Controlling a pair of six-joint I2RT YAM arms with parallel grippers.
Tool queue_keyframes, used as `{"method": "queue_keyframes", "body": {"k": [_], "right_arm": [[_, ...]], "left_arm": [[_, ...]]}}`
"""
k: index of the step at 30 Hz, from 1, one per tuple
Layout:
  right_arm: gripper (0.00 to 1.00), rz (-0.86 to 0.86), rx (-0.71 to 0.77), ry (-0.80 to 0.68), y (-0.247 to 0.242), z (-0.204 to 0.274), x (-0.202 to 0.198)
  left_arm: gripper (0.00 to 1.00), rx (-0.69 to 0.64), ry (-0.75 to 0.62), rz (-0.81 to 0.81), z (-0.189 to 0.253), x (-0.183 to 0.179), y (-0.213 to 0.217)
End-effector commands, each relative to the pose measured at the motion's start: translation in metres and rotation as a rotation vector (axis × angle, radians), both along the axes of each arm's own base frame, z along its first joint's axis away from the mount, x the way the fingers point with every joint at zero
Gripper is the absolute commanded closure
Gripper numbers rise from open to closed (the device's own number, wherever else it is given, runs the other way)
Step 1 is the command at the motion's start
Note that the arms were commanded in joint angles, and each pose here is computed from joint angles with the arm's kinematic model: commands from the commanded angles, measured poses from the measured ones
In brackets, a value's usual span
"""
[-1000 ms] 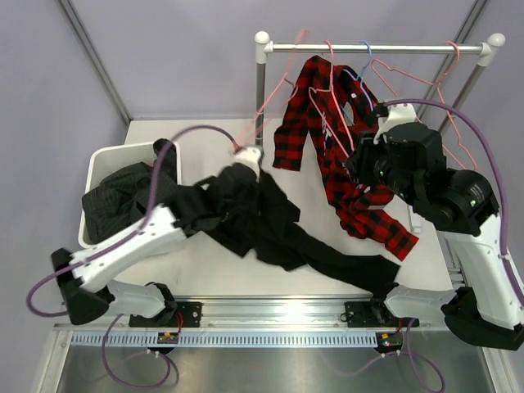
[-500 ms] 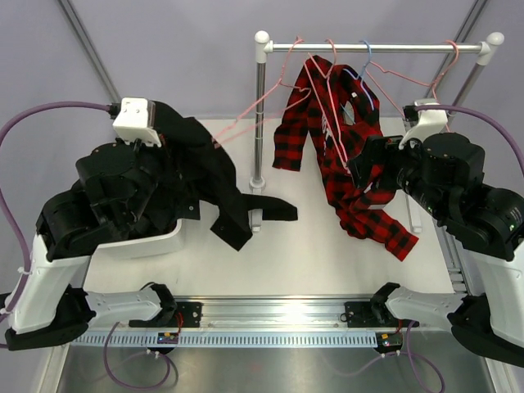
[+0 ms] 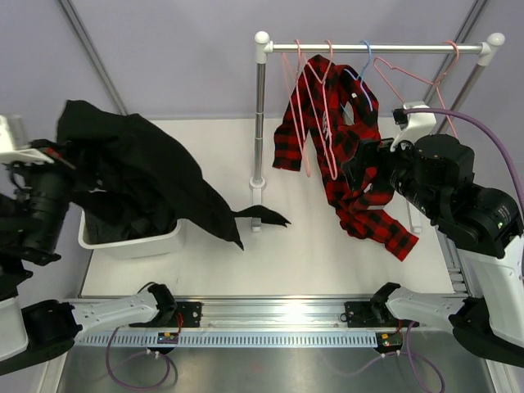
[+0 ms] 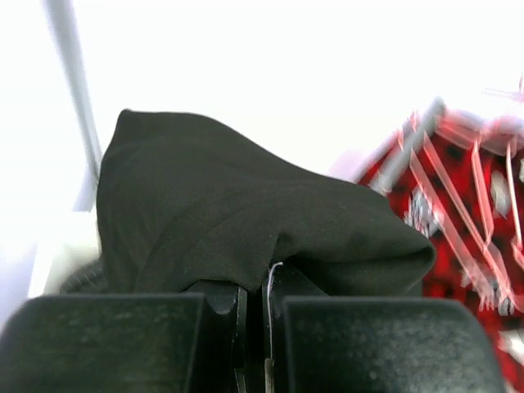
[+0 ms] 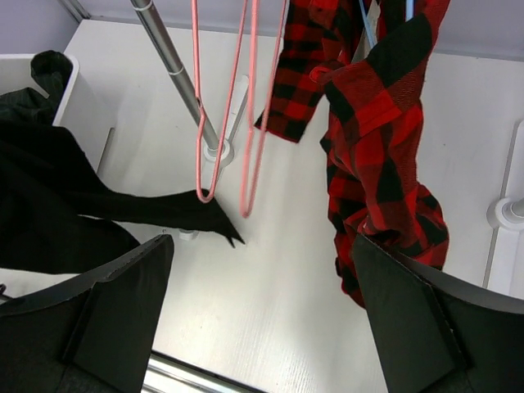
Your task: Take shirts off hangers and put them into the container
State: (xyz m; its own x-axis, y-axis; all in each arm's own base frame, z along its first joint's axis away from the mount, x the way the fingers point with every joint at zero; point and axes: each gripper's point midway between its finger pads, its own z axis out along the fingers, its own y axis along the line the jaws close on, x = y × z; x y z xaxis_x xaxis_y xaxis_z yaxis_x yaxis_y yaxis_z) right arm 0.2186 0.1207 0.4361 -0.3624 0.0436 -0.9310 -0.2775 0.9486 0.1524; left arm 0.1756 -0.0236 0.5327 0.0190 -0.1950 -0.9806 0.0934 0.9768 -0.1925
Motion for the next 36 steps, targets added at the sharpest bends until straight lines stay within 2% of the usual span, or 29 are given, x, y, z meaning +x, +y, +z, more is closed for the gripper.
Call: {"method": "queue_keyframes", "body": {"k": [1, 2, 4, 6, 7, 8, 12, 16, 17, 18, 20, 21, 22, 23, 24, 25, 27, 28, 30, 33, 36], "right_arm": [[0.01, 0.050, 0.027, -0.043, 0.007, 0.010, -0.003], [0.00, 0.057, 0.032, -0.042, 0.008, 0.010, -0.004], [0.00, 0.077, 0.039, -0.039, 0.010, 0.007, -0.007], [0.01, 0.096, 0.040, -0.024, 0.015, 0.002, -0.008], [0.01, 0.104, 0.039, -0.022, 0.016, 0.001, -0.008], [0.01, 0.107, 0.036, -0.016, 0.017, -0.001, -0.008], [0.01, 0.176, 0.053, 0.003, 0.027, -0.010, -0.016], [0.01, 0.219, 0.049, 0.023, 0.031, -0.017, -0.022], [0.01, 0.223, 0.040, 0.030, 0.033, -0.022, -0.021], [0.01, 0.233, 0.035, 0.034, 0.034, -0.024, -0.021], [0.01, 0.245, 0.030, 0.039, 0.037, -0.030, -0.021], [0.00, 0.254, 0.029, 0.042, 0.039, -0.032, -0.021], [0.00, 0.264, 0.028, 0.046, 0.041, -0.033, -0.021], [0.00, 0.266, 0.028, 0.051, 0.042, -0.036, -0.021], [0.01, 0.268, 0.028, 0.058, 0.042, -0.038, -0.021], [0.01, 0.273, 0.028, 0.062, 0.044, -0.039, -0.021], [0.01, 0.292, 0.032, 0.074, 0.049, -0.041, -0.021], [0.01, 0.299, 0.032, 0.082, 0.050, -0.043, -0.021], [0.00, 0.308, 0.022, 0.092, 0.054, -0.046, -0.019], [0.00, 0.321, 0.017, 0.106, 0.059, -0.048, -0.016], [0.01, 0.409, 0.043, 0.143, 0.076, -0.051, -0.023]], "left_arm": [[1.00, -0.071, -0.180, 0.181, 0.062, -0.002, 0.041], [1.00, 0.032, -0.199, 0.231, 0.071, 0.001, 0.046], [1.00, 0.073, -0.292, 0.340, 0.106, -0.001, 0.063], [1.00, 0.123, -0.359, 0.389, 0.130, 0.003, 0.060], [1.00, 0.043, -0.433, 0.450, 0.152, -0.005, 0.073], [1.00, 0.135, -0.446, 0.500, 0.162, -0.008, 0.079], [1.00, 0.102, -0.660, 0.546, 0.216, -0.028, 0.089], [1.00, 0.144, -0.775, 0.540, 0.237, -0.034, 0.079], [1.00, 0.172, -0.779, 0.545, 0.240, -0.030, 0.072], [1.00, 0.255, -0.767, 0.549, 0.241, -0.013, 0.050], [1.00, 0.279, -0.765, 0.570, 0.248, 0.001, 0.045], [1.00, 0.407, -0.683, 0.585, 0.238, 0.034, 0.033], [1.00, 0.328, -0.695, 0.582, 0.237, 0.038, 0.038], [1.00, 0.351, -0.659, 0.576, 0.224, 0.060, 0.033], [1.00, 0.409, -0.577, 0.625, 0.209, 0.078, 0.050], [1.00, 0.339, -0.561, 0.600, 0.201, 0.093, 0.050], [1.00, 0.339, -0.486, 0.672, 0.184, 0.107, 0.077], [1.00, 0.277, -0.470, 0.655, 0.178, 0.118, 0.080], [1.00, 0.218, -0.459, 0.711, 0.176, 0.112, 0.103], [1.00, 0.213, -0.415, 0.743, 0.164, 0.124, 0.122], [1.00, 0.169, -0.361, 0.669, 0.144, 0.143, 0.123]]}}
